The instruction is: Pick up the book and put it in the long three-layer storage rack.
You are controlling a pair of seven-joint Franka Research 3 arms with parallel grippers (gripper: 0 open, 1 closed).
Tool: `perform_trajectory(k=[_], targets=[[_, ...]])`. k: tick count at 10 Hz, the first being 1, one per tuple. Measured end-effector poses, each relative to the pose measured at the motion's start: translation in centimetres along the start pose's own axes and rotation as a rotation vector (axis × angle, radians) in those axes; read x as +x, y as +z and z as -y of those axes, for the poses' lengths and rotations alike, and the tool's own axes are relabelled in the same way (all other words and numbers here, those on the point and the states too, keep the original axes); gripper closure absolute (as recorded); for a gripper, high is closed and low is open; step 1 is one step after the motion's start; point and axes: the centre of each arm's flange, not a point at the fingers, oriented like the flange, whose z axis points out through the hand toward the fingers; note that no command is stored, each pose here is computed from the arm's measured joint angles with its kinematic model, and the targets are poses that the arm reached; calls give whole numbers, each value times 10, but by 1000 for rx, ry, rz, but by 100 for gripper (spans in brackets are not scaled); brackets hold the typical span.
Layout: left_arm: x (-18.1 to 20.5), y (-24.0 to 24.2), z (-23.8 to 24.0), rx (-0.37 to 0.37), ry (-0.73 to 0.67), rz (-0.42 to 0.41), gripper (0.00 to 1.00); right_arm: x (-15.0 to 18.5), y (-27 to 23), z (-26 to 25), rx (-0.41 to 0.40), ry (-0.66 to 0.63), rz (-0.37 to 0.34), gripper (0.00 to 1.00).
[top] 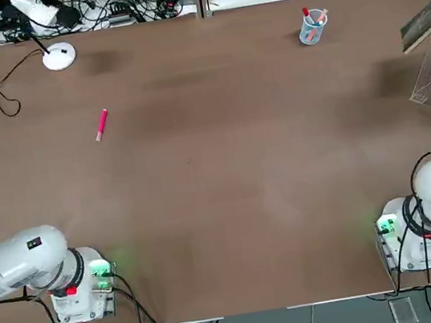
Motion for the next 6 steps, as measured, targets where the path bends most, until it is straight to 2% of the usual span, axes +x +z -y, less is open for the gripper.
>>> perform_trajectory(k=[2, 6], targets=[[-5, -8, 1, 35, 2, 13, 0, 14, 8, -12, -40, 57, 20, 84], [-20, -20, 20, 115, -36, 77, 0, 26, 4, -38, -67, 106, 64, 84]])
